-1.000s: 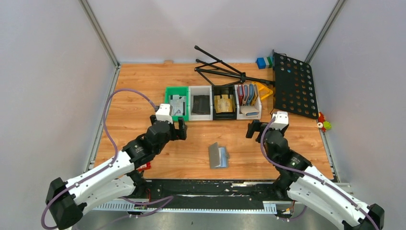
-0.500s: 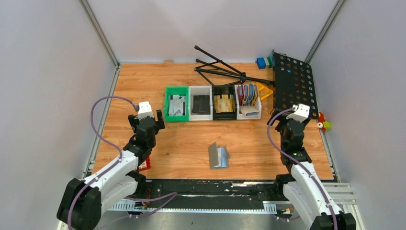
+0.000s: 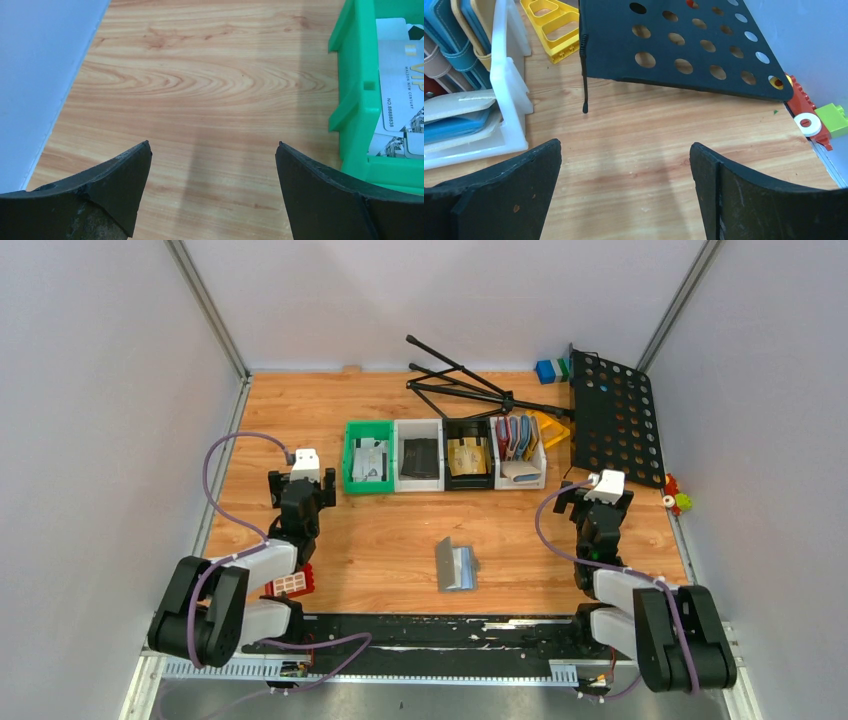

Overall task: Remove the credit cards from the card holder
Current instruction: Reset both arms

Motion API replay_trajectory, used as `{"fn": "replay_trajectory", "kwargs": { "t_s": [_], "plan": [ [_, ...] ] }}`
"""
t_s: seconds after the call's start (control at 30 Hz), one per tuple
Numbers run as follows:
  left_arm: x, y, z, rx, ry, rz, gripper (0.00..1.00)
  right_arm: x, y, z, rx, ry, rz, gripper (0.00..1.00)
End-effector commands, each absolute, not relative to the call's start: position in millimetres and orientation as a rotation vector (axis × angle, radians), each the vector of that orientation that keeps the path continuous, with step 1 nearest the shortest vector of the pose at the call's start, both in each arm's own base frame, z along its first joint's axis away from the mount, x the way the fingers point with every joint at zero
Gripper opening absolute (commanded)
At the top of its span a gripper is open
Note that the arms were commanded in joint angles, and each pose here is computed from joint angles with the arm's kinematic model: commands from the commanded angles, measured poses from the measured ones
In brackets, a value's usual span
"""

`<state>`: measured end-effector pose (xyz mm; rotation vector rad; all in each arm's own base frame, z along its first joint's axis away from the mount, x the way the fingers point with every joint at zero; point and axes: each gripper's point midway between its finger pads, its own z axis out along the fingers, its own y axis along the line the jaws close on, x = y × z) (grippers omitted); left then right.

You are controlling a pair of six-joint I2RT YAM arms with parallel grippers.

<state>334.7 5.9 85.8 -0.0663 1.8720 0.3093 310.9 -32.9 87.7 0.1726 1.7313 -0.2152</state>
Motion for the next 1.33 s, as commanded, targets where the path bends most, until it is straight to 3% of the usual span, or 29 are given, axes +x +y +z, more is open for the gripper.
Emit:
{"fn": "replay_trajectory", "kwargs": {
  "t_s": [0.0,0.13,0.37,1.3],
  "plan": [
    [347,16,122,-0.090,1.699,0.352,1.00,339,-29,122,0.151,1.597,-0.173,1.00],
    [345,13,113,-0.049,1.580,0.285,0.96,350,-26,112,0.119,1.583,-0.171,1.00],
    [357,11,101,-0.023,1.706,0.221,1.00,367,-17,100,0.051,1.691,-0.166,1.00],
    [357,12,103,-0.028,1.675,0.213,1.00,367,-17,99,0.049,1.711,-0.164,1.00]
  ]
}}
